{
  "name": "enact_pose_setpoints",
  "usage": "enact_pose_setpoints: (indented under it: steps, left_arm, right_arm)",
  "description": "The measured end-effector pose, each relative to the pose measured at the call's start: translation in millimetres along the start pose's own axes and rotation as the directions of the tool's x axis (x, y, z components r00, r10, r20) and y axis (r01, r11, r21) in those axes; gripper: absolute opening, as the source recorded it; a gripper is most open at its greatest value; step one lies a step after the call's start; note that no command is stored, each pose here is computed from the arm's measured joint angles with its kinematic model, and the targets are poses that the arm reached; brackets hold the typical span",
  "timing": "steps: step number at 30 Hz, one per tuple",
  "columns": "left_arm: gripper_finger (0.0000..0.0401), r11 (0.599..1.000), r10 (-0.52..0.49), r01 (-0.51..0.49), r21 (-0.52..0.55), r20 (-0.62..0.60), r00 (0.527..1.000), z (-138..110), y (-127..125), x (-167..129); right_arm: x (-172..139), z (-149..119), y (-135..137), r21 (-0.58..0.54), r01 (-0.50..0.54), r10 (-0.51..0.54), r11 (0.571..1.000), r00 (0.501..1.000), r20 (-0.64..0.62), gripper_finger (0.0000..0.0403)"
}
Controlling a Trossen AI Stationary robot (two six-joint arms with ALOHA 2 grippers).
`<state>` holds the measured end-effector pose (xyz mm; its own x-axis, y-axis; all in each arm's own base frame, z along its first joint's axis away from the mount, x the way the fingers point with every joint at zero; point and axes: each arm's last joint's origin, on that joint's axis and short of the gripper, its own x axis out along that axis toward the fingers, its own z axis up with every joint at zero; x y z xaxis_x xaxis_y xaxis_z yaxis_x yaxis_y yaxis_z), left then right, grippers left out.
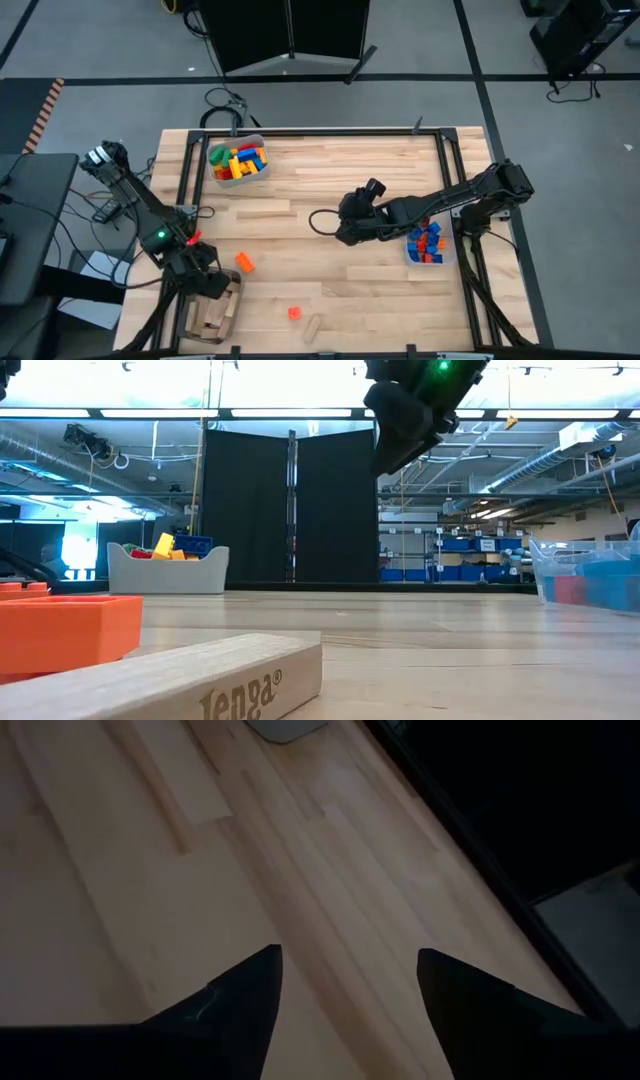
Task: Sort blocks by size
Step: Put the small orange game piece into the transparent bin
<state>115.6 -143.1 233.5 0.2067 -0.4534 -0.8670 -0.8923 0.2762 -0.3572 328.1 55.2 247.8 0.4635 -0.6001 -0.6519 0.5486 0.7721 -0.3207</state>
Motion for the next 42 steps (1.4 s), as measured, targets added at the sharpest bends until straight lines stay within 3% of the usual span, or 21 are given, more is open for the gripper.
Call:
enact_pose_setpoints:
  steps: [6, 10, 15, 21, 24, 30, 35, 42]
  left_arm:
    - [0.0195, 1.000, 0.001, -0.001, 0.002, 0.005, 1.000, 0.0, 0.3, 0.0]
    - [0.0196, 1.000, -0.017, 0.017, 0.012, 0.037, 0.999, 1.0, -0.1, -0.1]
    - [0.0197, 0.995, -0.059, 0.049, 0.092, 0.108, 0.992, 3.1, -1.2, -0.4]
    - [0.0197, 0.984, -0.086, 0.058, 0.167, 0.163, 0.983, 4.8, -1.6, -0.8]
    - [0.0197, 0.973, -0.117, 0.069, 0.220, 0.215, 0.970, 6.1, -2.7, -2.0]
    - [0.0197, 0.912, -0.215, 0.060, 0.406, 0.348, 0.912, 4.7, -11.4, -15.5]
    - [0.0197, 0.854, -0.258, 0.007, 0.521, 0.410, 0.875, 2.5, -16.6, -26.5]
    - [0.0197, 0.836, -0.241, -0.033, 0.547, 0.421, 0.875, 2.3, -15.6, -32.2]
  right_arm:
    - [-1.0, 0.1, 3.4, 0.009, -0.067, 0.067, 0.998, 0.998, -0.018, 0.0250]
    - [-4.6, 0.2, 11.1, -0.038, -0.195, 0.193, 0.980, 0.980, -0.043, 0.0251]
    - [-12.1, 5.2, 24.7, -0.094, -0.394, 0.394, 0.914, 0.919, -0.023, 0.0247]
    - [-21.6, 16.6, 39.1, -0.209, -0.545, 0.570, 0.812, 0.818, 0.080, 0.0251]
    - [-25.0, 21.8, 42.2, -0.285, -0.560, 0.611, 0.778, 0.781, 0.129, 0.0252]
    - [-25.9, 24.9, 54.3, -0.306, -0.585, 0.650, 0.751, 0.736, 0.189, 0.0260]
    - [-11.4, 3.9, 97.4, -0.349, -0.620, 0.697, 0.703, 0.699, 0.162, 0.0284]
    - [5.8, -16.5, 144.8, -0.360, -0.653, 0.742, 0.666, 0.627, 0.236, 0.0310]
